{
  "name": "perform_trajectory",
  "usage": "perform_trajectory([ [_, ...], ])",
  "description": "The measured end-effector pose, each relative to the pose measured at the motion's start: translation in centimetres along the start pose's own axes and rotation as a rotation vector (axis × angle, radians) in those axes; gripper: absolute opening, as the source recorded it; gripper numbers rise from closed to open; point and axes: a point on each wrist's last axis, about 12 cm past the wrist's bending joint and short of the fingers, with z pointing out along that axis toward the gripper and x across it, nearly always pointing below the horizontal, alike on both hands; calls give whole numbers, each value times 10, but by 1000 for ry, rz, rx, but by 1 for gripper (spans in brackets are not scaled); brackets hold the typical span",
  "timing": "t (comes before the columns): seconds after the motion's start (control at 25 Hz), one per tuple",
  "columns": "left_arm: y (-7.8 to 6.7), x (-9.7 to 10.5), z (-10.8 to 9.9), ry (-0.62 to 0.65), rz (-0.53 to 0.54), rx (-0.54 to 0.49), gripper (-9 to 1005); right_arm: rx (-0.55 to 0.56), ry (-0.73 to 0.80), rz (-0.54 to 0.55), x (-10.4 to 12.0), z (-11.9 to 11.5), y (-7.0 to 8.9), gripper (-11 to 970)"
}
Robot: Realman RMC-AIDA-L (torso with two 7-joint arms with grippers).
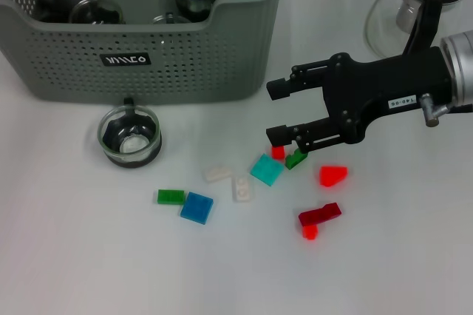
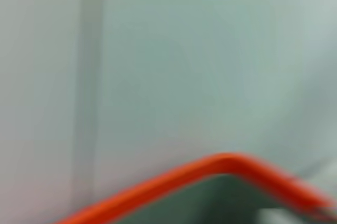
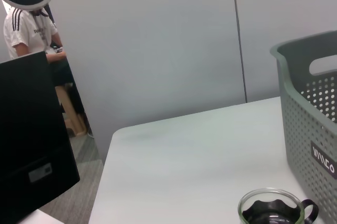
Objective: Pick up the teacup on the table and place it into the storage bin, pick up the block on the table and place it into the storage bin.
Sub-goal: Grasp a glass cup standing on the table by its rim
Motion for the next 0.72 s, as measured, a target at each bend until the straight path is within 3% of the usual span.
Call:
perform_trajectory([
  [0.12,-18,15,-15,10,65,231,890,4,-2,2,1,-1,0,771],
  [0.36,-44,46,-34,75,190,502,891,15,-2,0,0,0,-2,771],
  [0.6,-58,64,-36,97,251,581,890,34,-1,-2,-2,1,-6,771],
  [0.72,-62,71,-33,171,278,605,890,38,-6,4,-3,2,-6,771],
])
